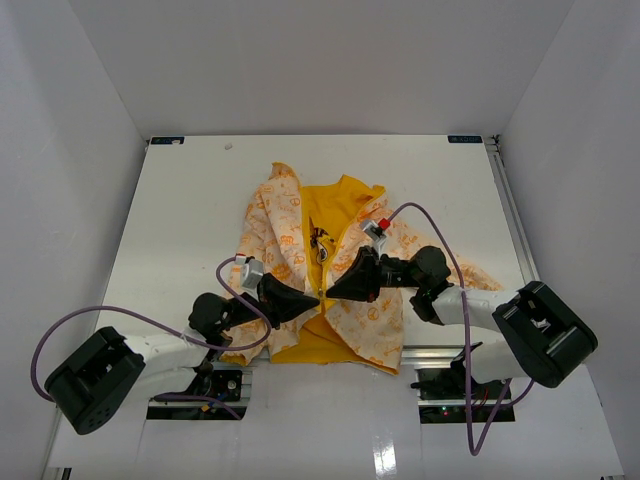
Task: Zip up the jacket
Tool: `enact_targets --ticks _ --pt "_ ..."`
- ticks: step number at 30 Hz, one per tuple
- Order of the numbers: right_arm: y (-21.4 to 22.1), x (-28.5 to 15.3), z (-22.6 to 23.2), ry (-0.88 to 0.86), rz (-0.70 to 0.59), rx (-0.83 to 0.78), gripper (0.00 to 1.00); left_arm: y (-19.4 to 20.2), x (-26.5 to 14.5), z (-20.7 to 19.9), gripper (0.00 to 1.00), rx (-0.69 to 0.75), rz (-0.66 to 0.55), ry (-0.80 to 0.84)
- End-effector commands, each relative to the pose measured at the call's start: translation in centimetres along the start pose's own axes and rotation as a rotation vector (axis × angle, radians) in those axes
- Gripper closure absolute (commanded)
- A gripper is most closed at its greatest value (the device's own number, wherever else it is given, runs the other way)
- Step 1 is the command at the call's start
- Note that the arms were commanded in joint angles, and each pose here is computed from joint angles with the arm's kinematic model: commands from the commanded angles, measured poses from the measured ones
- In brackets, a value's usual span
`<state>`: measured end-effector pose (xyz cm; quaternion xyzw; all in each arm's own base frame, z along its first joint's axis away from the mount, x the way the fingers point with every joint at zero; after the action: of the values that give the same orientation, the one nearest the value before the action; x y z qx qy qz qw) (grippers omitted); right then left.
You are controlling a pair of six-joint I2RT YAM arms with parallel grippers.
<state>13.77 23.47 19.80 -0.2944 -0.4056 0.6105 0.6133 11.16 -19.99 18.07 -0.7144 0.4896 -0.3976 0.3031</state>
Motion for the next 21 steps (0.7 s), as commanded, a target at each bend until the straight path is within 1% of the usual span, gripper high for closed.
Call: enact_targets --ticks 1,11,21 --pt "-5.5 0.1 3.2 -0.214 -0.22 -0.451 0.92 -3.0 0.3 -3.3 1.0 0.195 -0.123 0.224" --pt "-5.9 0.1 2.8 -0.206 -0.219 -0.458 0.92 -2.5 0.4 -3.7 1.0 0.176 -0.054 0.291" --pt "-6.4 -0.2 2.7 -0.196 -0.228 -0.471 0.92 -2.0 0.7 -3.3 1.0 0.142 0.005 0.282"
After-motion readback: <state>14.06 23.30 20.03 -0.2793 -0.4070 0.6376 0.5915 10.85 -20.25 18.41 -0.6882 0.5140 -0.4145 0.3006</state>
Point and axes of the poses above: each gripper's point midway between its finger pads, its own x axis out along the fingers, its own z axis along the line the jaws close on, y = z × x, the point moved 8 cm from there along -x, back along the fingers, and after that the axes turned 9 degrees about -x, right-handed, at the moved point
